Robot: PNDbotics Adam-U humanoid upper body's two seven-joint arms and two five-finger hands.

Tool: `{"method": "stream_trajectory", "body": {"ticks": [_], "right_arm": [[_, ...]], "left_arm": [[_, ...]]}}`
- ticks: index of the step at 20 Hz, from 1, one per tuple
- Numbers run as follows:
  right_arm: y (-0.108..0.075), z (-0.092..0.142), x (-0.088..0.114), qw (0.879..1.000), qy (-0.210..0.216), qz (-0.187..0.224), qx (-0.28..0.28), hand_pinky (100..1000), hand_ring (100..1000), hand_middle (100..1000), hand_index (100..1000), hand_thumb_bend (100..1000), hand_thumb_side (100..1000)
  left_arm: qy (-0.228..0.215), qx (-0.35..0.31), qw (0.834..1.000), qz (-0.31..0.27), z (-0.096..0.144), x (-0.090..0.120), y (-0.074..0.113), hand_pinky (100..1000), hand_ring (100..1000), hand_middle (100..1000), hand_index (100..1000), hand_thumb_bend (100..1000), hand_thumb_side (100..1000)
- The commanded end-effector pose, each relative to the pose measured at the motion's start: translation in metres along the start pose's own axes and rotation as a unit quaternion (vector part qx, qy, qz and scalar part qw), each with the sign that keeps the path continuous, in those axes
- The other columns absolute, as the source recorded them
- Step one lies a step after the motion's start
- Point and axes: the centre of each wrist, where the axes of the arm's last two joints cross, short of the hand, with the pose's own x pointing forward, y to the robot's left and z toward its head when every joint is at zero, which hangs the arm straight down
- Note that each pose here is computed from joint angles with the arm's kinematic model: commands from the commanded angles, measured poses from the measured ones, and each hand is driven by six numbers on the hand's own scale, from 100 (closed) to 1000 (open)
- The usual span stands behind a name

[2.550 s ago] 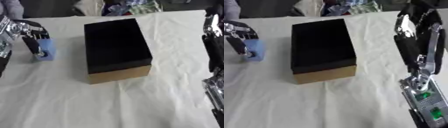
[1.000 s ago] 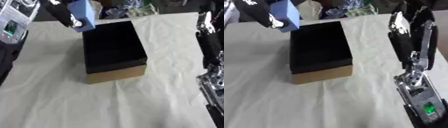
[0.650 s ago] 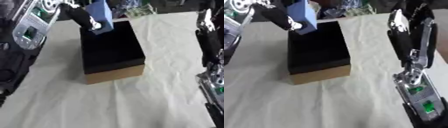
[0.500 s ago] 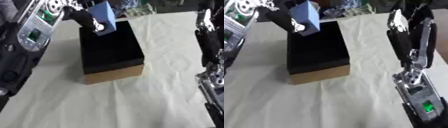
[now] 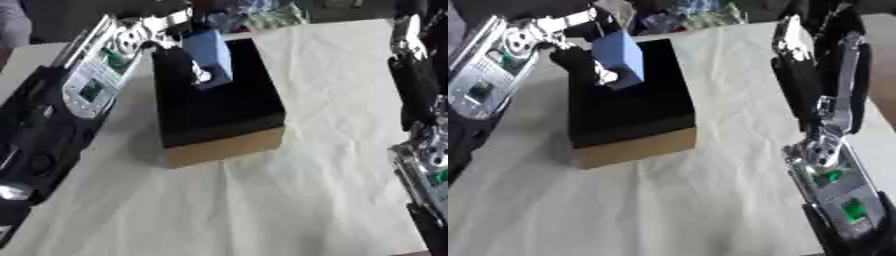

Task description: Pick up objects on the table and place them in the box.

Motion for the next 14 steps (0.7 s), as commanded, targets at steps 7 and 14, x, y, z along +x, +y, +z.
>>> {"method": "stream_trajectory", "body": {"ticks": [7,14], "right_arm": [[0.0,-0.003,0.006,1.0,-0.012,-0.006,-0.001,867,796,601,779,100,470],[0.0,-0.003,0.005,1.0,-0.01,-0.007,-0.002,866,795,601,779,100,470]], "left_arm": [[-0.061,0.016,0.998,-0.02,-0.008,-0.015,-0.007,907,832,812,927,742,344],[-0.009,0.074,0.996,-0.046,-0.011,-0.028,-0.01,933,866,845,953,832,347]]}}
